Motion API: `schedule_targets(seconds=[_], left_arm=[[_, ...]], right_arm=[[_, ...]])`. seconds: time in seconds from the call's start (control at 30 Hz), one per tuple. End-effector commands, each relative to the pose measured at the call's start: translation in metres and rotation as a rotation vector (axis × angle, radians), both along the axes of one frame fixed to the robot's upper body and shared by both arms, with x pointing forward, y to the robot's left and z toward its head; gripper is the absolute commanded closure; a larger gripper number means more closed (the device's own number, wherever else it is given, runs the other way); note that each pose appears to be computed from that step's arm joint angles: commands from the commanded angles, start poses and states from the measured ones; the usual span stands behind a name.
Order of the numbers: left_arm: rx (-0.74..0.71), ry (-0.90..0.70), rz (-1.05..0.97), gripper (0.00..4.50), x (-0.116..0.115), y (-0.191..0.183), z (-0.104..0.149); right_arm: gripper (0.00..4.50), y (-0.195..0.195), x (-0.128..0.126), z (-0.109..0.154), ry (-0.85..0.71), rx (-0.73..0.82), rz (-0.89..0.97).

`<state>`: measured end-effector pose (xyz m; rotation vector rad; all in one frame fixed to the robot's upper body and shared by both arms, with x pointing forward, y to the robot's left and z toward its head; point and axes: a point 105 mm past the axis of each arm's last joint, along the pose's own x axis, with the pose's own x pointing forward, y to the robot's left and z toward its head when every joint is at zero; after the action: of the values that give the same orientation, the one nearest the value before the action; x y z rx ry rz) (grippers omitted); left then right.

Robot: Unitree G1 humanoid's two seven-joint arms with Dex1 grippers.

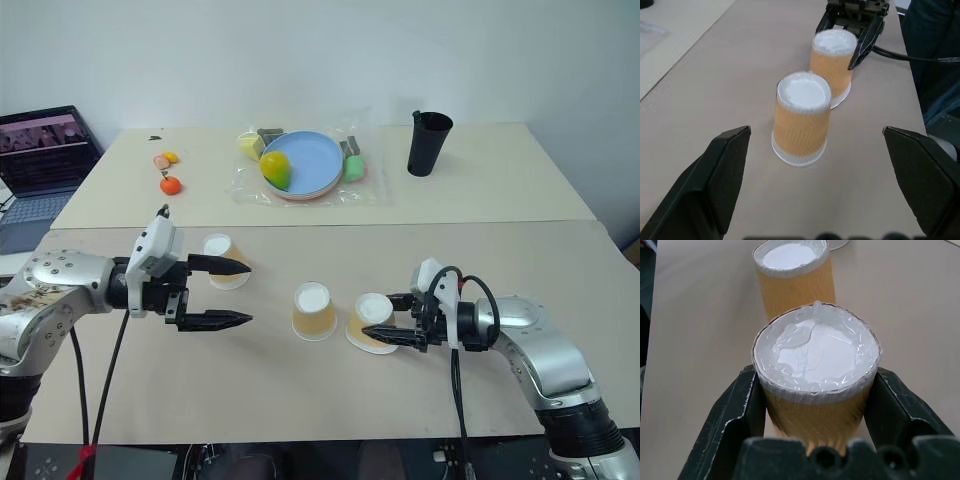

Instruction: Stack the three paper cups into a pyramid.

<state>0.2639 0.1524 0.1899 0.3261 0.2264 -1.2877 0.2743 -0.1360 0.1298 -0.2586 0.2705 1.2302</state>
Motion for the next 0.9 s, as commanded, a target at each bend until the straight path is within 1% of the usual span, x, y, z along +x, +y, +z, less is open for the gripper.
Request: schedule_targets(seconds=[0.03,0.3,0.37,0.4,0.43,0.47,0.5,0.57,0.7,0.9], left_arm=[[-0.015,-0.056,-0.012,0.0,-0.004,-0.001,0.013],[-0.022,-0.062,-0.007,0.0,-0.005,-0.003,0.011],[-0.022,-0.063,-0.005,0.0,-0.005,-0.002,0.01],[-0.022,-0.063,-0.003,0.0,-0.005,-0.002,0.01],[-0.023,-0.064,-0.002,0.0,-0.005,-0.001,0.009],[-0.023,-0.064,-0.001,0.0,-0.005,-0.001,0.009],[-0.026,-0.065,-0.002,0.0,-0.004,-0.002,0.009],[-0.033,-0.067,-0.006,0.0,-0.004,-0.003,0.009],[-0.039,-0.067,-0.009,0.0,-0.002,-0.005,0.008],[-0.059,-0.062,-0.023,0.0,0.001,-0.009,0.006]], right_arm=[[1.98,0.008,0.003,0.003,-0.036,0.005,0.035],[1.98,0.011,0.008,0.005,-0.05,0.024,0.045],[1.02,0.01,0.01,0.006,-0.049,0.031,0.028],[0.75,0.009,0.01,0.005,-0.045,0.031,0.029],[0.38,0.009,0.011,0.004,-0.043,0.025,0.02],[0.15,0.008,0.012,0.003,-0.037,0.019,0.008],[0.03,0.008,0.01,0.002,-0.016,0.025,0.009],[0.03,0.008,0.006,0.004,0.013,0.04,0.022],[0.03,0.002,0.006,0.005,0.041,0.033,-0.002],[0.03,-0.014,0.002,0.016,0.056,0.022,-0.016]])
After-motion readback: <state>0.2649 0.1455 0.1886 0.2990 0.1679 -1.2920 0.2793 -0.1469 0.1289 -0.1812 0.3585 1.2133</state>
